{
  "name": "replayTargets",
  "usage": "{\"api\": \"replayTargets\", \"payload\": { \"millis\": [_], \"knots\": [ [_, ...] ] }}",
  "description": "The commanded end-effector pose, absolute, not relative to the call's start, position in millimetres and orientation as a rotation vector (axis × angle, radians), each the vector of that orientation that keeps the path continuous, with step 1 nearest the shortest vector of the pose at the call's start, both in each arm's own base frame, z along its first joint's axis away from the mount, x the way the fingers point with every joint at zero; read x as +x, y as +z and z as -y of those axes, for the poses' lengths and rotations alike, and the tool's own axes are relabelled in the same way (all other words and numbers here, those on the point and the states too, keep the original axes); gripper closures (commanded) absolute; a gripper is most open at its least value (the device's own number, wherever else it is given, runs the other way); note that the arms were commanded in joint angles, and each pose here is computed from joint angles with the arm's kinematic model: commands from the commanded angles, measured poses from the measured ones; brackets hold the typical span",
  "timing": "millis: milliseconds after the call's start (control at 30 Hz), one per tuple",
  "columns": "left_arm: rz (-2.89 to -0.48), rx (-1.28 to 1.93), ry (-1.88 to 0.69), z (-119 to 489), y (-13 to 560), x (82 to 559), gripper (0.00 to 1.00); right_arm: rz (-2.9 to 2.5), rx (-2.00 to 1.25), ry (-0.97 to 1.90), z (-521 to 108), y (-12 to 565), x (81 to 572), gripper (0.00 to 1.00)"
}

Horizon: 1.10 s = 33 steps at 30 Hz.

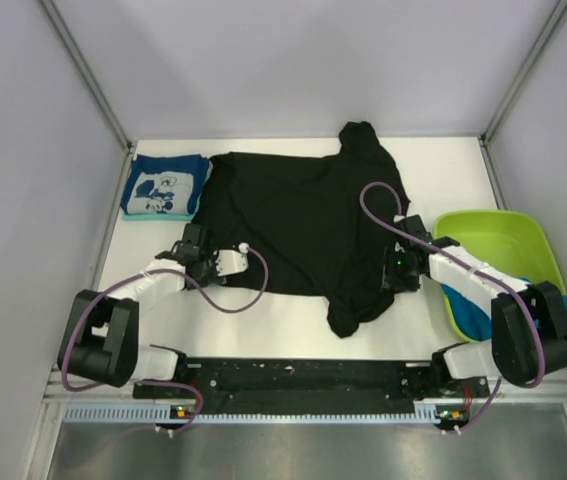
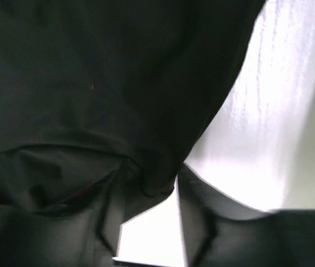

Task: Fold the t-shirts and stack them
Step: Grap the side of the flattened tshirt closest away from the robot with both arms

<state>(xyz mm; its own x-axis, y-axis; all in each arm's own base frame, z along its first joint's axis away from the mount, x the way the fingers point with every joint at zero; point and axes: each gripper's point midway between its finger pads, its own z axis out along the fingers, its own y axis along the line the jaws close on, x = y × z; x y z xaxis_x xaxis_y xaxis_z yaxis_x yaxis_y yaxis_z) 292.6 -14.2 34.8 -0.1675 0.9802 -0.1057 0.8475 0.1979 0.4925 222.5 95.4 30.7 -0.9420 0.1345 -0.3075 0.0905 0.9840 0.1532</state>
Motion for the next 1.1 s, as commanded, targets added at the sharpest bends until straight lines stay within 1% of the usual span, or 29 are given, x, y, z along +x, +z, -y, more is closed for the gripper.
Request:
{"api": "replayTargets", "payload": {
  "millis": [0,33,67,100,200,267,367,500,567,633,700,800,900,1000,1067],
  "knots": [
    [-2.098,1.588,0.552,3,28,316,0.43,-2.773,0.173,0.307,-115,24,238,0.78],
    [-2.119,1.567,0.542,4,27,317,0.57,-2.777,0.167,0.301,-113,23,238,0.91],
    [-2.147,1.556,0.534,3,24,315,0.72,-2.774,0.168,0.281,-108,25,238,1.0],
    [-2.173,1.534,0.542,0,24,315,1.0,-2.755,0.177,0.263,-102,32,240,1.0],
    [-2.259,1.458,0.592,-10,35,313,1.0,-2.636,0.262,0.227,-76,73,252,1.0],
    [-2.272,1.427,0.594,-14,48,307,1.0,-2.546,0.291,0.156,-55,106,258,1.0],
    [-2.254,1.422,0.514,-7,59,290,1.0,-2.505,0.276,0.097,-41,137,255,1.0],
    [-2.274,1.463,0.268,15,52,254,1.0,-2.585,0.231,0.129,-48,128,251,1.0],
    [-2.293,1.467,0.169,23,46,241,1.0,-2.611,0.208,0.096,-46,123,256,1.0],
    [-2.305,1.453,0.181,21,40,238,1.0,-2.601,0.191,0.044,-40,128,271,1.0],
    [-2.287,1.439,0.202,21,39,242,1.0,-2.563,0.146,0.026,-41,135,297,1.0],
    [-2.277,1.389,0.273,16,46,255,1.0,-2.543,0.058,0.065,-54,155,338,1.0],
    [-2.257,1.32,0.343,12,58,273,1.0,-2.488,-0.002,0.146,-73,181,366,1.0],
    [-2.249,1.298,0.379,10,58,282,1.0,-2.41,-0.184,0.266,-106,203,386,1.0],
    [-2.255,1.301,0.368,11,56,284,1.0,-2.345,-0.315,0.415,-134,204,399,1.0]
  ]
}}
